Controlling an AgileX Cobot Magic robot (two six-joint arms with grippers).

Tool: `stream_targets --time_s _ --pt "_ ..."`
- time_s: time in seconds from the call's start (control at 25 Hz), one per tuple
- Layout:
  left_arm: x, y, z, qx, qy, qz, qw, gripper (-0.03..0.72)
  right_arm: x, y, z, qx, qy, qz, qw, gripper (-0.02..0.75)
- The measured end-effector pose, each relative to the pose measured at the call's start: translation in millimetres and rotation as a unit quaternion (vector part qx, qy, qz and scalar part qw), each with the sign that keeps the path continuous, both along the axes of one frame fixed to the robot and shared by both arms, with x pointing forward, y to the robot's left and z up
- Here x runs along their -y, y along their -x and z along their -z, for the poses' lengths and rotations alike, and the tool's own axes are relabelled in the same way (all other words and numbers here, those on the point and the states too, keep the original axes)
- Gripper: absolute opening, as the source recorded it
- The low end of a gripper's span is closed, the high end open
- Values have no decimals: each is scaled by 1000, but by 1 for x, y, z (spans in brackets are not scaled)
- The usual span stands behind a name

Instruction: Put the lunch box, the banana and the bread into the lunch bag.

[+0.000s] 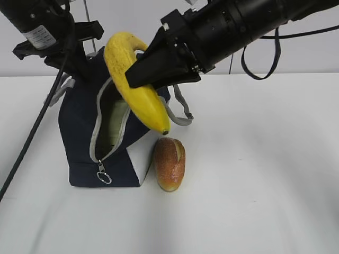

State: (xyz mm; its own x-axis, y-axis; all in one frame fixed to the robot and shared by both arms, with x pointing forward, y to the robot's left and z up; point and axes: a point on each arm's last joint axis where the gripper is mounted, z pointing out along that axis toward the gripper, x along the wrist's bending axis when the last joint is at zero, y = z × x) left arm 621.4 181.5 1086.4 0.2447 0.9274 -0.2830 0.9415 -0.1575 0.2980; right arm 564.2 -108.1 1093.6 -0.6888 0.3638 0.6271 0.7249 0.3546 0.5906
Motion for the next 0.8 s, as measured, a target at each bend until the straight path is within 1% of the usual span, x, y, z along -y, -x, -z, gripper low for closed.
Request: stream_targets --time_s 0.12,0.2,0.44,0.6,0.8 --pt "0 0 0 0 0 0 1000 0 -6 -8 10 -20 -35 -3 999 298" --pt "0 0 0 0 0 0 1000 0 -9 -14 18 -34 -46 0 998 298" --pt "0 0 0 0 0 0 1000 0 -15 -24 35 -66 -63 8 996 298" --pt "0 0 0 0 0 0 1000 0 -17 -29 47 -80 -62 11 995 298" --pt "0 0 0 0 0 0 1000 0 -19 -34 51 -88 -72 16 993 298"
